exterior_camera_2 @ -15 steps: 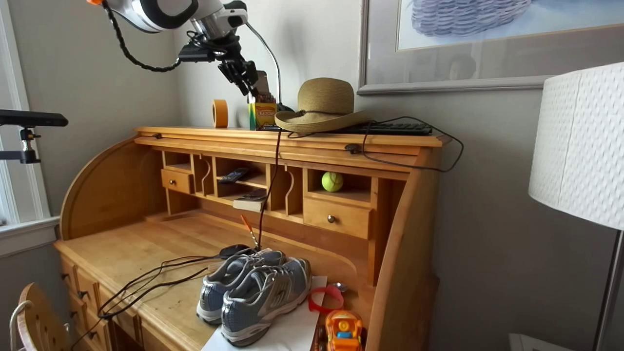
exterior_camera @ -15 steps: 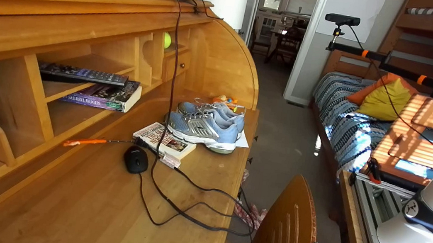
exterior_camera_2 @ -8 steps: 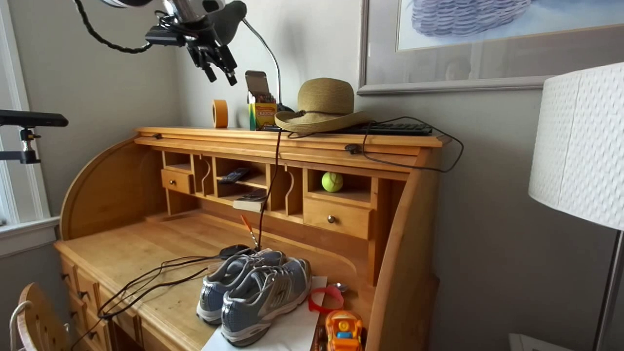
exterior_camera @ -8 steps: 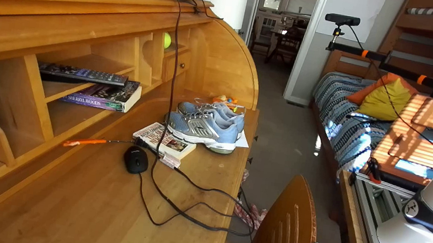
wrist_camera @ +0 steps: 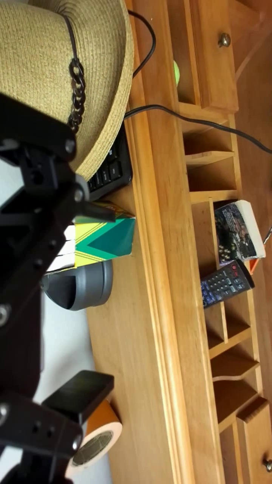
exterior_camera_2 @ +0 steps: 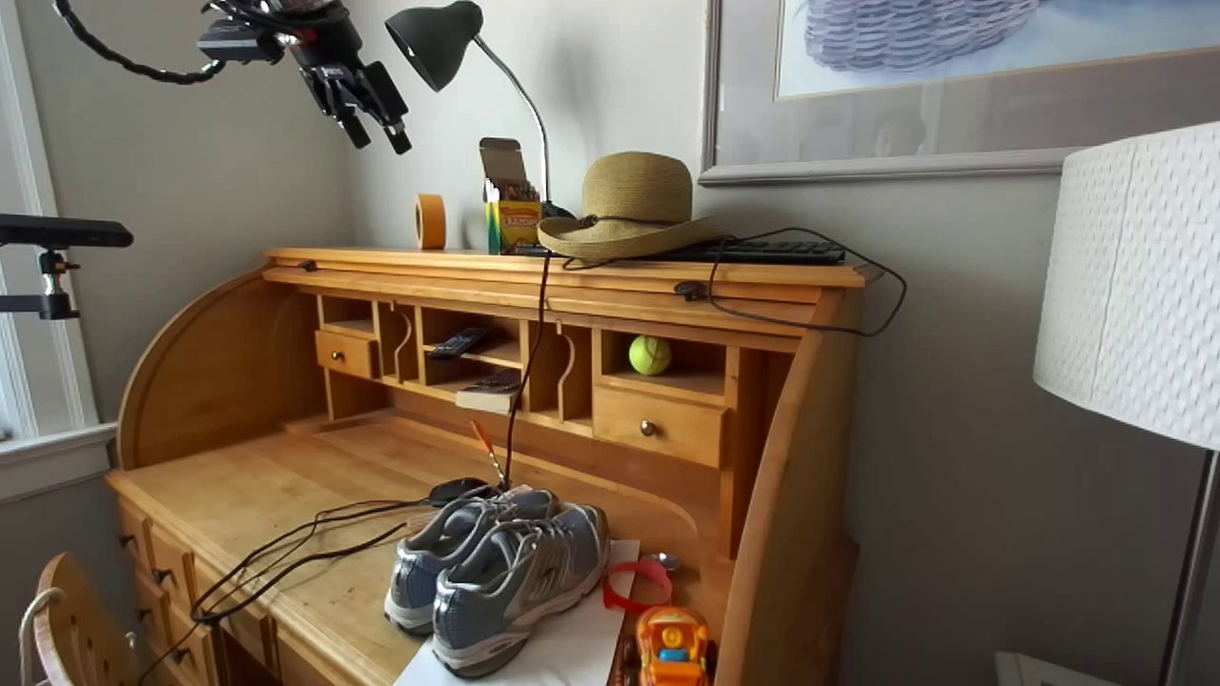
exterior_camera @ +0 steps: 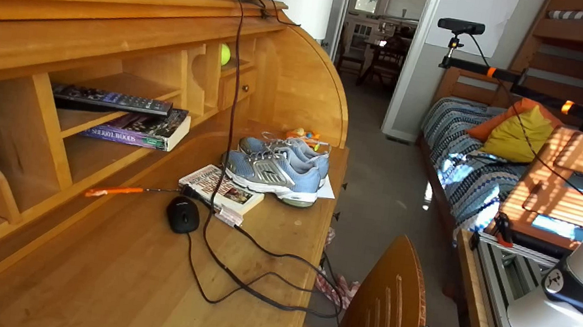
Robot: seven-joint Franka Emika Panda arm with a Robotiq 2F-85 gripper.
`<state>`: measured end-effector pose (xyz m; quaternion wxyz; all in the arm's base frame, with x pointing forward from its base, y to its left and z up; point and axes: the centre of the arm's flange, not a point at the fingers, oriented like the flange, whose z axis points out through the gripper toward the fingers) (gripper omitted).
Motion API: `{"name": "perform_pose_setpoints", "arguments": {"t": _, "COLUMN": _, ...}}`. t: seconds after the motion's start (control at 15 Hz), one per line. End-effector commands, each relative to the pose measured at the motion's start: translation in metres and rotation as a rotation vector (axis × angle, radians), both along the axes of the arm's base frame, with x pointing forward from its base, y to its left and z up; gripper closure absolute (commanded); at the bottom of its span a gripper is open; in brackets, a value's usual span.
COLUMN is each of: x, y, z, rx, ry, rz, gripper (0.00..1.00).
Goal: Put the crayon box in an upright position
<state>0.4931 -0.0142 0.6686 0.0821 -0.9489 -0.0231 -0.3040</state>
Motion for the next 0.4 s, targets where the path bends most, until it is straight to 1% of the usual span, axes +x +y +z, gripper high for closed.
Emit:
{"name": "perform_pose_setpoints", "arguments": {"t": 0.0, "x": 0.0002, "y": 0.0001, "z": -0.0011, "rx": 0.000, "ry": 0.002, "rz": 0.000, "gripper": 0.00}}
{"name": "perform_pose_setpoints", "arguments": {"t": 0.33, "x": 0.0004, "y": 0.0000, "z": -0.0047, "rx": 0.000, "ry": 0.009, "rz": 0.000, "gripper": 0.00}}
